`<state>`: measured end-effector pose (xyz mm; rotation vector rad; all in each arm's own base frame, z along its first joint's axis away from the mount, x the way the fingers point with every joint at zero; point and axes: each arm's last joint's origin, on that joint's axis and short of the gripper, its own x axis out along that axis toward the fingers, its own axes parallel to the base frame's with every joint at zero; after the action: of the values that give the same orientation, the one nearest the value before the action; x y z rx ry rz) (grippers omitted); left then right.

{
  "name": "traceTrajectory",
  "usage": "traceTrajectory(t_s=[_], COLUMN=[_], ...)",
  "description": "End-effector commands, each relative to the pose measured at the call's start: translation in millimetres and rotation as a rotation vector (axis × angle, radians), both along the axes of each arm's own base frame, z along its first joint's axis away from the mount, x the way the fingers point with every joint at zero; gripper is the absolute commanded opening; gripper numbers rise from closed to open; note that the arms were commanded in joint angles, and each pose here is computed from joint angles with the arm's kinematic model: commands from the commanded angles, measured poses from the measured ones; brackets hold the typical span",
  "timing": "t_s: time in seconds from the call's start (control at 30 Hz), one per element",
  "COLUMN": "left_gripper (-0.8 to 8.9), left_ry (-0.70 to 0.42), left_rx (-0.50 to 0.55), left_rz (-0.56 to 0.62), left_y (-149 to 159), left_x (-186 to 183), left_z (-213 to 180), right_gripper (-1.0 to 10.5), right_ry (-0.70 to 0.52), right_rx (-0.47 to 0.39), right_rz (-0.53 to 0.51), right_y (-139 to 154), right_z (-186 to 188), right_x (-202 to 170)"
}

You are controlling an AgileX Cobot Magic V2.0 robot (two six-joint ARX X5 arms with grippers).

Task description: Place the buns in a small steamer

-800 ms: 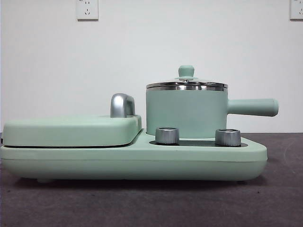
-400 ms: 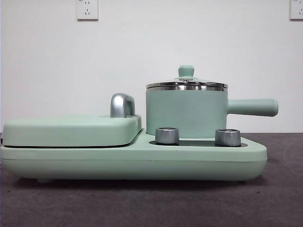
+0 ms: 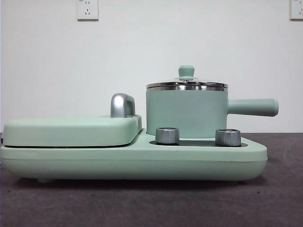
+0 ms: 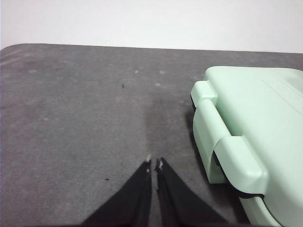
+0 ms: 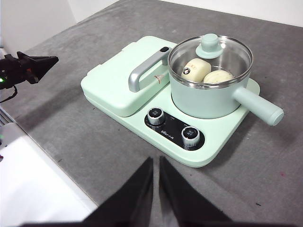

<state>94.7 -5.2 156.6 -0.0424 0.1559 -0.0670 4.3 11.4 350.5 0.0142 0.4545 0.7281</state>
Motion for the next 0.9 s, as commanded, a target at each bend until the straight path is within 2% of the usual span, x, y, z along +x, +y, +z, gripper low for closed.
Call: traceTrajectory(t_s=[0.03,0.23,0.37,0.47,0.57,0.73,0.83,0.9], left_gripper=[0.22,0.22,0.22,0.22,0.22,0.22,0.22,0.22], left_ry=[0.023,0.023,0.023,0.023,0.023,0.023,0.023,0.023], left_rx=[0.004,0.004,0.004,0.004,0.004,0.004,0.004,0.004], left_rz=[0.003,0.003,0.003,0.003,0.003,0.003,0.003,0.003], left_y=[0,0,0,0,0,0,0,0], left_x=[1,1,1,1,1,1,1,1], left_z=[-7,-7,-7,-7,-7,-7,-7,-7], right_gripper=[0.2,0.2,0.2,0.2,0.2,0.2,0.2,0.2], right_ry=[-0.02,-0.024,-0.021,-0.061,-0.193,-0.361,-0.404,-0.416], right_rx=[0.006,0.007,0.0,0.002,-0.051,-0.044,-0.057,-0.055], right_rz=[0.008,0.006,-0.045,-0.15,-0.312,-0.527,-0.641,-0.662], right_y=[0,0,1,5,5,-3,-9,-11], right_z=[3,3,-2,-19,-47,-102,-133,-149], right_x=[-1,0,3,20,47,80,89,91])
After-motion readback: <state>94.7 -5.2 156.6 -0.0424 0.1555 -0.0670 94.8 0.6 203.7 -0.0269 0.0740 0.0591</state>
